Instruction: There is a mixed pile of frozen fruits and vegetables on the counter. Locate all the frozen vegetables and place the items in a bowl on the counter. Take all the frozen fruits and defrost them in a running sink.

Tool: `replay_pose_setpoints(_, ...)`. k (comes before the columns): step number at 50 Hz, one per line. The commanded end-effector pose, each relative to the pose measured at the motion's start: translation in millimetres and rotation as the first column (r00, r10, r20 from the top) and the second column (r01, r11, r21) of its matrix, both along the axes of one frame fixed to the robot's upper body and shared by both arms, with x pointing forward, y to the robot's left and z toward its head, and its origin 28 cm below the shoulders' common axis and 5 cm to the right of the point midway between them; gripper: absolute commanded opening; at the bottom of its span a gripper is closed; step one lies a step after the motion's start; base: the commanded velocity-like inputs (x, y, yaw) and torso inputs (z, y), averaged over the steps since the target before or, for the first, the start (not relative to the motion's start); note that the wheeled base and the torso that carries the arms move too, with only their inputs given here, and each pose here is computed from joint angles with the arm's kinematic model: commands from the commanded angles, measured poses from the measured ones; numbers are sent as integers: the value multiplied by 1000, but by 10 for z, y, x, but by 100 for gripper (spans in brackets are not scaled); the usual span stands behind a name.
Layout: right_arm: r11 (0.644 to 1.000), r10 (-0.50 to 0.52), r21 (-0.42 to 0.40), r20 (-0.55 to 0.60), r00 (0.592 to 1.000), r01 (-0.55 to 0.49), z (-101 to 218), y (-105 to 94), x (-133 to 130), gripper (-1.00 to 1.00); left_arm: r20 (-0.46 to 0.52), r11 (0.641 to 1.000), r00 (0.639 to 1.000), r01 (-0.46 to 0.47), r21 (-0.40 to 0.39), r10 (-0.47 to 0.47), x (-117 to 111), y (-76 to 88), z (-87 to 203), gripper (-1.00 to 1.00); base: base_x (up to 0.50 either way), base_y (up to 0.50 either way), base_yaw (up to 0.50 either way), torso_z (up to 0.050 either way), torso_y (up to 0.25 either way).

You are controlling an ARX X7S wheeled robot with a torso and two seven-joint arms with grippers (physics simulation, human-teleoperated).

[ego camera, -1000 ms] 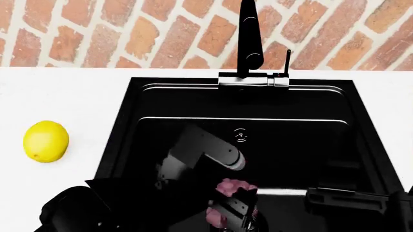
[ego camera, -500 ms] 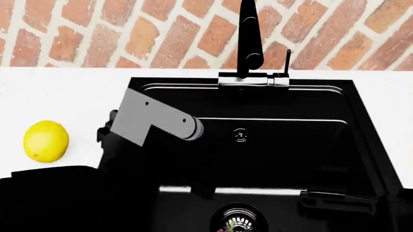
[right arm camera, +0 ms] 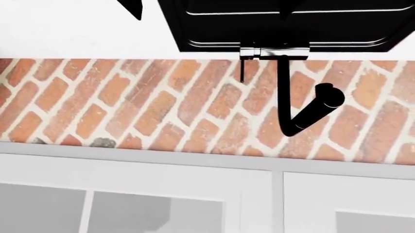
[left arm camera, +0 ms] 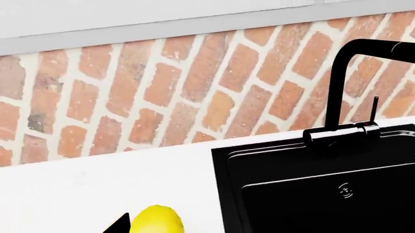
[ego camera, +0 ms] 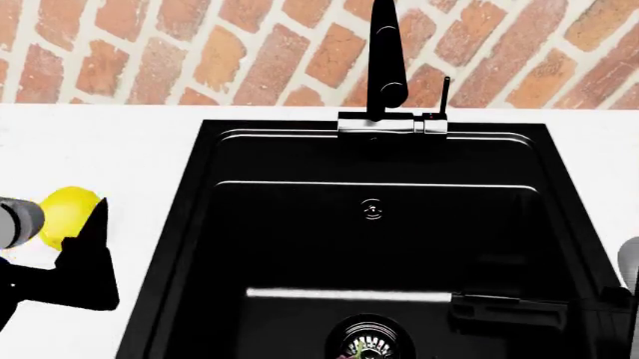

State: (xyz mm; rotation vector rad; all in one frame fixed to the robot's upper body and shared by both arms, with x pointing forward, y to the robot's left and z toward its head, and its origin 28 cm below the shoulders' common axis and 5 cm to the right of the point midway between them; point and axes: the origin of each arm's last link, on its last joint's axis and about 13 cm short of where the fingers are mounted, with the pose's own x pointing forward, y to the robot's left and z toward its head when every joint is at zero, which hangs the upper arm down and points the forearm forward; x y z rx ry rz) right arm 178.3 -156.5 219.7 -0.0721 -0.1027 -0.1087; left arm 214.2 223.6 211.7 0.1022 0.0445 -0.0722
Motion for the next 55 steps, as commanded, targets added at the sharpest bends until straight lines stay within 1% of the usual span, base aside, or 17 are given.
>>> replay_pose_setpoints(1, 1000, 4, 15, 26, 1000, -5, -17, 26, 22, 100, 58, 998, 996, -64, -24, 66, -310, 260, 12, 100, 0, 0, 0, 0, 0)
replay_pose_setpoints(6, 1000, 4, 7, 30, 1000, -4, -24, 44, 20, 100, 41, 997, 997, -65, -27, 66, -366, 314, -75, 100, 0, 0, 0, 0, 0)
replay_pose_setpoints(7, 1000, 2, -7, 28, 1000, -2, -30, 50, 18, 100, 37, 997, 996, -74, -37, 76, -356, 319, -107, 100, 0, 0, 0, 0, 0)
replay_pose_setpoints(8, 1000, 6, -15, 30, 1000, -5, -22, 55, 8, 100, 36, 998, 998, -59, -10, 59, -348, 313, -104, 100, 0, 0, 0, 0, 0)
replay_pose_setpoints(9, 1000, 5, -20, 36, 999, -4, -5, 56, 4, 100, 45, 996, 996, -77, -33, 78, -365, 340, -70, 100, 0, 0, 0, 0, 0)
replay_pose_setpoints(12, 1000, 6, -22, 51, 999, -4, 14, 65, -5, 100, 48, 995, 994, -99, -31, 101, -452, 429, -53, 100, -289, 106, 0, 0, 0)
replay_pose_setpoints(14, 999, 7, -33, 44, 999, -5, -4, 73, 3, 100, 52, 993, 992, -112, -45, 114, -435, 441, -37, 100, -455, 154, 0, 0, 0)
replay_pose_setpoints(16, 999, 8, -35, 45, 999, -6, -3, 75, 7, 100, 57, 994, 993, -105, -36, 106, -419, 424, -21, 100, -500, 158, 0, 0, 0)
replay_pose_setpoints(17, 999, 7, -37, 49, 999, -6, 3, 73, 5, 100, 60, 994, 992, -106, -29, 108, -422, 433, -17, 100, -500, 218, 0, 0, 0)
replay_pose_setpoints(21, 998, 1, -70, 57, 998, 3, -4, 72, 11, 100, 62, 991, 990, -124, -39, 127, -425, 473, -12, 100, -404, 366, 0, 0, 0)
replay_pose_setpoints(27, 995, -4, -103, 67, 998, 11, -10, 65, 12, 100, 62, 990, 989, -134, -38, 136, -457, 515, -3, 100, -107, 498, 0, 0, 0)
replay_pose_setpoints(31, 994, -9, -109, 70, 998, 16, -11, 64, 14, 100, 60, 992, 990, -125, -32, 126, -451, 491, -12, 100, 0, 500, 0, 0, 0)
replay_pose_setpoints(37, 995, -12, -94, 74, 997, 19, -10, 57, 19, 100, 56, 992, 990, -126, -29, 127, -463, 506, -28, 100, 0, 500, 0, 0, 0)
replay_pose_setpoints(43, 995, -16, -97, 71, 997, 23, -17, 52, 21, 100, 50, 991, 991, -125, -39, 127, -464, 506, -53, 100, -1, 500, 0, 0, 0)
replay_pose_setpoints(49, 995, -15, -95, 72, 997, 22, -15, 52, 20, 100, 51, 992, 991, -123, -36, 124, -431, 484, -70, 100, -1, 500, 0, 0, 0)
replay_pose_setpoints(53, 995, -16, -100, 71, 997, 23, -20, 50, 23, 100, 49, 993, 992, -115, -34, 117, -467, 491, -65, 100, 201, 439, 0, 0, 0)
replay_pose_setpoints(55, 994, -16, -107, 72, 997, 24, -20, 51, 22, 100, 48, 993, 992, -116, -34, 117, -438, 479, -70, 100, 374, 376, 0, 0, 0)
